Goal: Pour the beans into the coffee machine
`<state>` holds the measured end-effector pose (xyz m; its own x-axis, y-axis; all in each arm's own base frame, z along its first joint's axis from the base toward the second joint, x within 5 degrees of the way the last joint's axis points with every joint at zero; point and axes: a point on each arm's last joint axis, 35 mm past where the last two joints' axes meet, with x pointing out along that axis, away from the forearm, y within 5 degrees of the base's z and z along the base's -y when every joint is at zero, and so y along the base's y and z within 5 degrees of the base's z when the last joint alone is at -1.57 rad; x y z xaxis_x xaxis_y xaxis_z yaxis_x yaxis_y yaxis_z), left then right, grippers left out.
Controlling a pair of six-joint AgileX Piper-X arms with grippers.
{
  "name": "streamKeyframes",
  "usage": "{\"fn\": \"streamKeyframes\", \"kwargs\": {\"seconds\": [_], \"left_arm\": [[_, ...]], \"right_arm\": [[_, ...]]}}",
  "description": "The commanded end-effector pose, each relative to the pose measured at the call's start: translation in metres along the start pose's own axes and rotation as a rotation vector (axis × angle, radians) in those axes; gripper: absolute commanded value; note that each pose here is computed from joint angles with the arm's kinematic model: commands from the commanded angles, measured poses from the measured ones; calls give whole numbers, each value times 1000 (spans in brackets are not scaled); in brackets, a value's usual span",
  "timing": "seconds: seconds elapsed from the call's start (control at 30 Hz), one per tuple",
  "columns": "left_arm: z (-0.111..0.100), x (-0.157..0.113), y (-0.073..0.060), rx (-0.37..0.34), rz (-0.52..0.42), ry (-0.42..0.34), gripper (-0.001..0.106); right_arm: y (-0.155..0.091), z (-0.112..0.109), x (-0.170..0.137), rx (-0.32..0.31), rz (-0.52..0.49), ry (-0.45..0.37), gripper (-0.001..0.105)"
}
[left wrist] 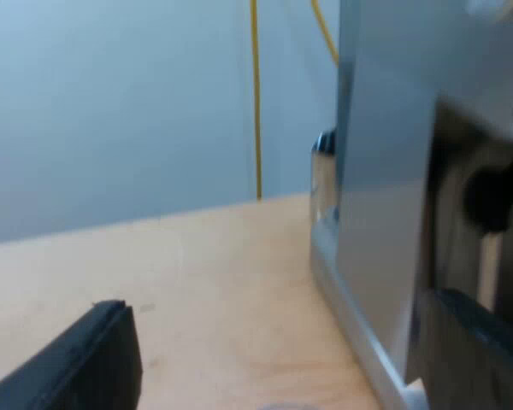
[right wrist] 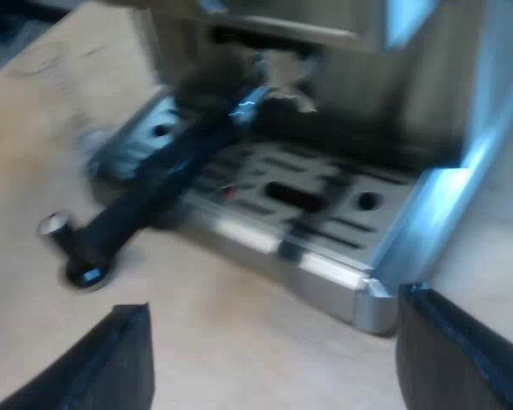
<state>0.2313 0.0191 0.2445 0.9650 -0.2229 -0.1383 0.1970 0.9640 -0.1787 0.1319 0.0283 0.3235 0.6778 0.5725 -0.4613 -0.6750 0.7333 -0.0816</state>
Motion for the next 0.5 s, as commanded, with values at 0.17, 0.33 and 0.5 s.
{"fn": "streamKeyframes", "kwargs": {"seconds": [0.17, 0.33, 0.5], "left_arm": [[33, -28, -15, -7, 9, -18, 69], [53, -40, -22, -7, 9, -18, 69], [70, -54, -29, -11, 25, -8, 69]], "right_arm": [[-13, 17, -2, 44, -188, -50, 62], [-27, 29, 4, 59, -279, -1, 62], [-40, 39, 13, 72, -345, 46, 62]]}}
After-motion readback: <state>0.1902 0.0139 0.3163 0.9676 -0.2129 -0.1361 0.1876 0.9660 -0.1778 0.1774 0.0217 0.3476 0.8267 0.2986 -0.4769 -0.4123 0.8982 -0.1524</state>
